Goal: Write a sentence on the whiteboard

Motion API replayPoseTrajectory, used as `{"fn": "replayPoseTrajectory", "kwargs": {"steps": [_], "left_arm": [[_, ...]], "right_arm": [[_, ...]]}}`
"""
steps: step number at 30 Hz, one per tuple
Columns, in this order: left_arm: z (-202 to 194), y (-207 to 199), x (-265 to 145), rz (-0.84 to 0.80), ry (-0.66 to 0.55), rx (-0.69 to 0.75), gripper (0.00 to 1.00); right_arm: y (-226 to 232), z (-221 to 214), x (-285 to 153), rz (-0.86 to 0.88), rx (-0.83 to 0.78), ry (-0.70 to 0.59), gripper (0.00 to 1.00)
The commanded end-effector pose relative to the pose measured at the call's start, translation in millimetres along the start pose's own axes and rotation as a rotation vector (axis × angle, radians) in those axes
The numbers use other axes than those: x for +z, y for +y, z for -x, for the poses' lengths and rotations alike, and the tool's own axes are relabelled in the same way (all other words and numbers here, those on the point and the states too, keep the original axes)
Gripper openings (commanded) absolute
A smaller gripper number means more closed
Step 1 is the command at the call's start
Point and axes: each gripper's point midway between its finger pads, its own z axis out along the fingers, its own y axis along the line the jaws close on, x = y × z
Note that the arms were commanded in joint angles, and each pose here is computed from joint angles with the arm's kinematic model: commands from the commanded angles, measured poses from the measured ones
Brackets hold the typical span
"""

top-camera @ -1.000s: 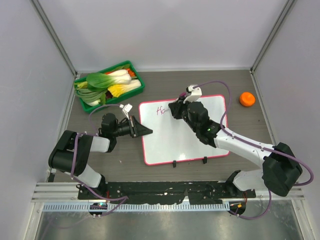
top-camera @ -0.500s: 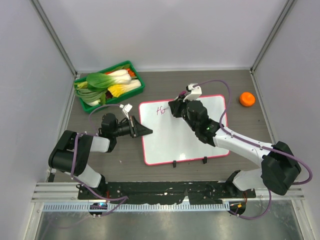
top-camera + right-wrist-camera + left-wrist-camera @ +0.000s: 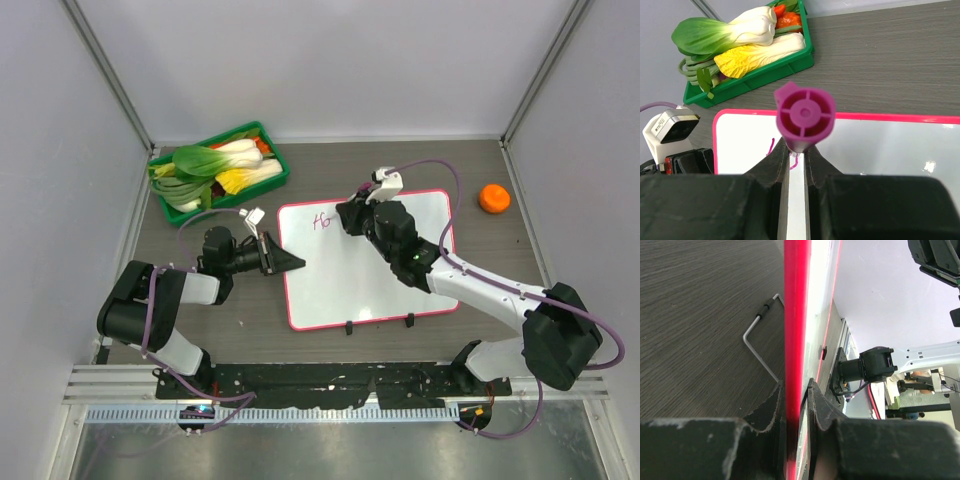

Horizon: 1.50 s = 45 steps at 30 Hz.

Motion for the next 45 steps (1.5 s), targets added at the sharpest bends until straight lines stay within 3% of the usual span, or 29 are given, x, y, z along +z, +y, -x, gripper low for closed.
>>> {"fn": "replayPoseTrajectory", "kwargs": {"steps": [1, 23, 38, 45], "left_arm": [[-22.8, 37.8, 0.5, 0.138, 0.034, -0.018, 0.00], [-21.9, 37.6, 0.3, 0.137, 0.032, -0.016, 0.00], [-21.6, 37.3, 0.2, 0.136, 0.031, -0.013, 0.00], [-22.0, 36.5, 0.2, 0.135, 0.032, -0.012, 0.00]], "right_arm": [[-10.6, -15.4, -4.3, -0.025, -0.019, 0.051, 0.01], [-15.4, -16.4, -14.8, -0.028, -0.016, 0.051, 0.01], [17.5, 47.1, -28.4, 0.092, 0.029, -0.124, 0.01], [10.0, 44.0, -13.2, 0.032, 0.001, -0.109, 0.01]]}}
